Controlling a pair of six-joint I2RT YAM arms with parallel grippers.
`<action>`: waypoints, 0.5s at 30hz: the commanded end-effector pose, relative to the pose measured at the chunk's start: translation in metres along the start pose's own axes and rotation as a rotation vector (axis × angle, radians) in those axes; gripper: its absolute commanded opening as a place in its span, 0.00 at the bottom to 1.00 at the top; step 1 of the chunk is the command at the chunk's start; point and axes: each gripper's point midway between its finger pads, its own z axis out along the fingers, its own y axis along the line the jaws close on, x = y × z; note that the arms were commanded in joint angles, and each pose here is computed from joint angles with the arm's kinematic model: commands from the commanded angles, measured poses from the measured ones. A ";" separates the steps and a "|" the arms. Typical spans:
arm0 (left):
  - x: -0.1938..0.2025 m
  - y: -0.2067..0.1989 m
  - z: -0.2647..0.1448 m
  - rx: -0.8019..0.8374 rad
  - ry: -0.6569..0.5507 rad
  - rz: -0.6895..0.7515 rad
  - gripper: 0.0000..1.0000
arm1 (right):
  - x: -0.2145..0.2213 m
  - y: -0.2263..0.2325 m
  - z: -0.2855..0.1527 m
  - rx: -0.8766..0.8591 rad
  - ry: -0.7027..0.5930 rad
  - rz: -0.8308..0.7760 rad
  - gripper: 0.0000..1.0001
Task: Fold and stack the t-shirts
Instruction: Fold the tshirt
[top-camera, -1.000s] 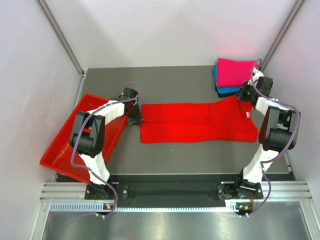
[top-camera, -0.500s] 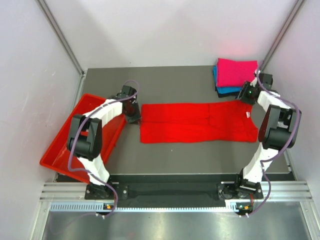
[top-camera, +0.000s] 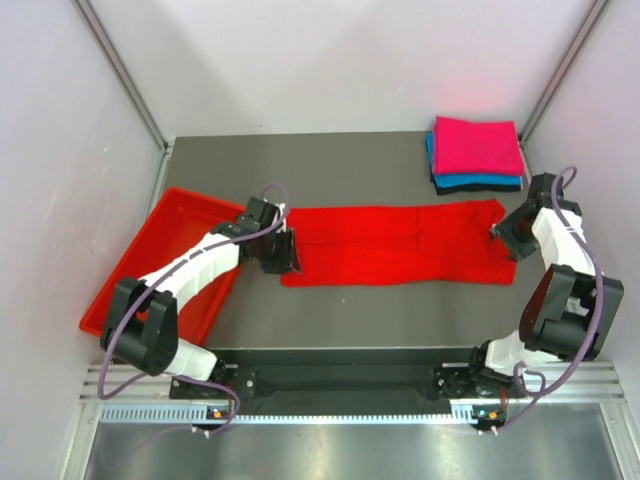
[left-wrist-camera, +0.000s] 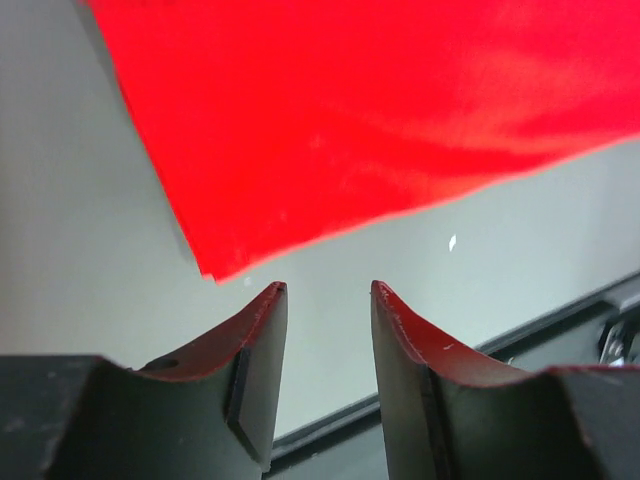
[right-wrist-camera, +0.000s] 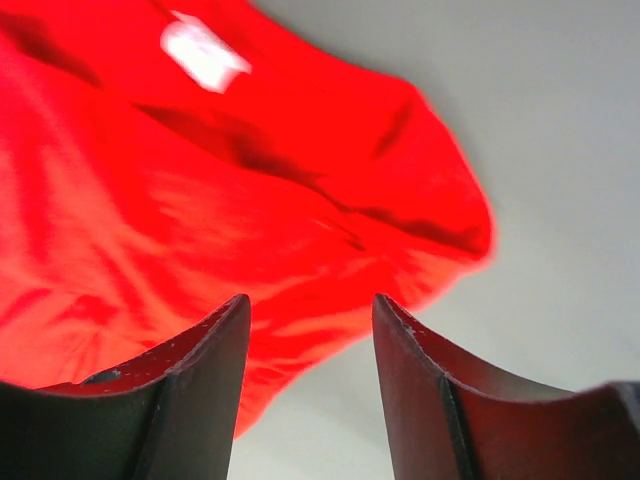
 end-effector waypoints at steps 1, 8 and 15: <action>0.013 -0.003 0.004 0.056 0.006 0.009 0.45 | 0.012 -0.031 -0.015 0.119 -0.017 0.114 0.52; 0.035 0.019 0.021 0.004 0.020 -0.042 0.54 | 0.024 -0.059 -0.005 0.157 -0.075 0.255 0.51; 0.038 0.028 0.035 -0.018 -0.011 -0.110 0.55 | 0.030 -0.074 0.015 0.165 -0.107 0.322 0.49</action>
